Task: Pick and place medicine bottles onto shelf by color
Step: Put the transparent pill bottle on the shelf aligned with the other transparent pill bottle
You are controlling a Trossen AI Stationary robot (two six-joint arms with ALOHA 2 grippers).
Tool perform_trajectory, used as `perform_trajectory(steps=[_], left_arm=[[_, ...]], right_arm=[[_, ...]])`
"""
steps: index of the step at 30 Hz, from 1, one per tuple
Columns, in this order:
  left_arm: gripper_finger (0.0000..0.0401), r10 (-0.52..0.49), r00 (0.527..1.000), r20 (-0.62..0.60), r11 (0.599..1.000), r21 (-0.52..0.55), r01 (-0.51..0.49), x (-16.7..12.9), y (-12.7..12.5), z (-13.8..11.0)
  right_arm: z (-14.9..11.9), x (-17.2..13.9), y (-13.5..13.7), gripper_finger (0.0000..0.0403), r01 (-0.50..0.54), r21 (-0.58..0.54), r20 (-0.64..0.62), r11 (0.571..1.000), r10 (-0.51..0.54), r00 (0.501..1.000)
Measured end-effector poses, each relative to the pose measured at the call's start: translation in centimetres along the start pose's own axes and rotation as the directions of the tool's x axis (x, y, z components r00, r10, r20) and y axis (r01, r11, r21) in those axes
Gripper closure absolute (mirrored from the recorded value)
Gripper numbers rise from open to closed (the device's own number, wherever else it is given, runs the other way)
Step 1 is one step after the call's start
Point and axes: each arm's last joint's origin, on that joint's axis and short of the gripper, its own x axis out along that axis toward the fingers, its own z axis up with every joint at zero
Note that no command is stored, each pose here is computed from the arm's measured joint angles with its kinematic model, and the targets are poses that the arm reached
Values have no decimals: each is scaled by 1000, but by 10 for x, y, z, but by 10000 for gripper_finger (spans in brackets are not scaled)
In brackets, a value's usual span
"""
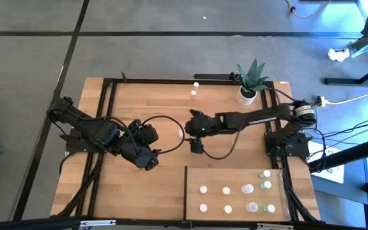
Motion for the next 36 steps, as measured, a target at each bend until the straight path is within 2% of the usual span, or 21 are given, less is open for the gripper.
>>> perform_trajectory(steps=[5, 13, 30, 36], left_arm=[[122, 0, 1000, 0, 1000, 0, 0, 0, 0, 0], [122, 0, 1000, -1, 1000, 0, 0, 0, 0, 0], [122, 0, 1000, -1, 1000, 3, 0, 0, 0, 0], [122, 0, 1000, -1, 1000, 3, 0, 0, 0, 0]], right_arm=[[-8, 26, -15, 146, -34, 25, -16, 999, 34, 999], [-20, 52, -25, 146, -19, -22, -53, 1000, 18, 998], [-38, 77, -30, 146, -14, -11, -124, 1000, 13, 992], [-36, 77, -30, 183, -13, -13, -105, 1000, 11, 994]])
